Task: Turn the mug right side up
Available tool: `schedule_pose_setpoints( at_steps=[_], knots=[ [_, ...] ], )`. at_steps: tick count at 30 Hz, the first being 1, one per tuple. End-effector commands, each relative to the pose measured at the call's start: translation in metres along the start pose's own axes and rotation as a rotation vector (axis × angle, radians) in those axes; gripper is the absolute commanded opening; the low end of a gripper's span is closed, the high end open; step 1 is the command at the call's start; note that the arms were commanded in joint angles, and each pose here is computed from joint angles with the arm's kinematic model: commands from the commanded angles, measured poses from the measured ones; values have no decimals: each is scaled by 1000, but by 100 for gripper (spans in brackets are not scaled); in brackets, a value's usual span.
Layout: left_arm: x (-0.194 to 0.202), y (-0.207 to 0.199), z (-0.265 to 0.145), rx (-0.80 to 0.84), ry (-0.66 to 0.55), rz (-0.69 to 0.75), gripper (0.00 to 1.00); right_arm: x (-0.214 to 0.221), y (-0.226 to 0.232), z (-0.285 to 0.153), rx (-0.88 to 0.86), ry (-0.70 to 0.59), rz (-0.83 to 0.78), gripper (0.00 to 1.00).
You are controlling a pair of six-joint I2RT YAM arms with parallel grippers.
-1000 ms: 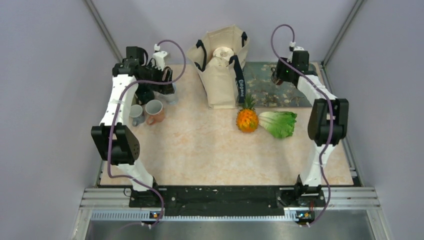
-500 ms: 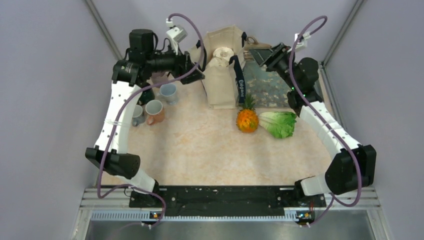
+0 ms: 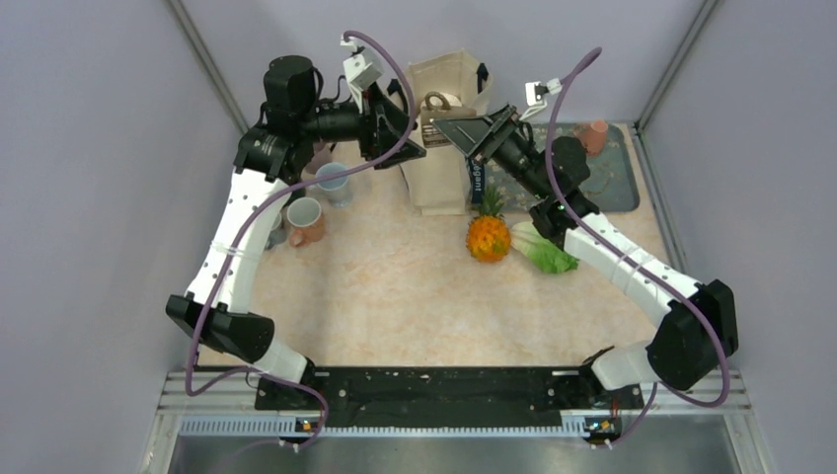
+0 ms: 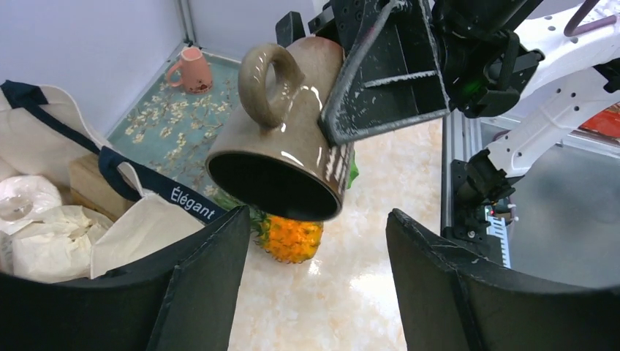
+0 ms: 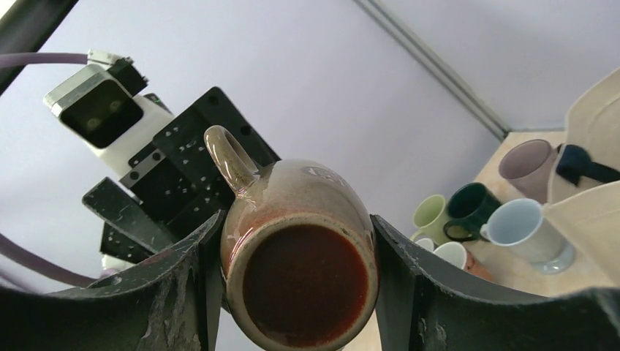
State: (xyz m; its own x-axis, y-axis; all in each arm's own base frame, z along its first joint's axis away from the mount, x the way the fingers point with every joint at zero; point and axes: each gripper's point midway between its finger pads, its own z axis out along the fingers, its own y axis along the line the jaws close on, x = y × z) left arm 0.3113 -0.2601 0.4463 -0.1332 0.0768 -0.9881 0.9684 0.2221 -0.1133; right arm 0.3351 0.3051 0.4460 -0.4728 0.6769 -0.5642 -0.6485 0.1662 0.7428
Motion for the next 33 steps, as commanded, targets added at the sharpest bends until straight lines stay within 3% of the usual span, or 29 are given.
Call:
schedule_pose_setpoints(
  at_steps=[1, 13, 15, 19, 20, 26, 32, 33],
  knots=[
    [-29, -25, -11, 41, -81, 86, 73, -21, 63, 9, -179, -82, 0, 0],
    [-35, -28, -11, 36, -115, 30, 51, 12, 74, 35, -267, -11, 135, 0],
    [-34, -24, -10, 21, -117, 38, 42, 16, 78, 36, -288, -5, 154, 0],
    [-24, -13, -10, -25, -95, 45, 3, 20, 82, 37, -313, 0, 190, 0],
    [-22, -10, -9, -37, -91, 44, 0, 21, 82, 38, -316, 4, 194, 0],
    [-22, 3, -15, -115, -88, 28, 0, 30, 70, 39, -273, 21, 190, 2],
    [-8, 33, -37, -274, -76, -25, 0, 41, 23, 27, -108, 7, 152, 96],
    [-5, 37, -40, -298, -64, -19, 0, 42, 15, 26, -84, 7, 144, 99]
  ],
)
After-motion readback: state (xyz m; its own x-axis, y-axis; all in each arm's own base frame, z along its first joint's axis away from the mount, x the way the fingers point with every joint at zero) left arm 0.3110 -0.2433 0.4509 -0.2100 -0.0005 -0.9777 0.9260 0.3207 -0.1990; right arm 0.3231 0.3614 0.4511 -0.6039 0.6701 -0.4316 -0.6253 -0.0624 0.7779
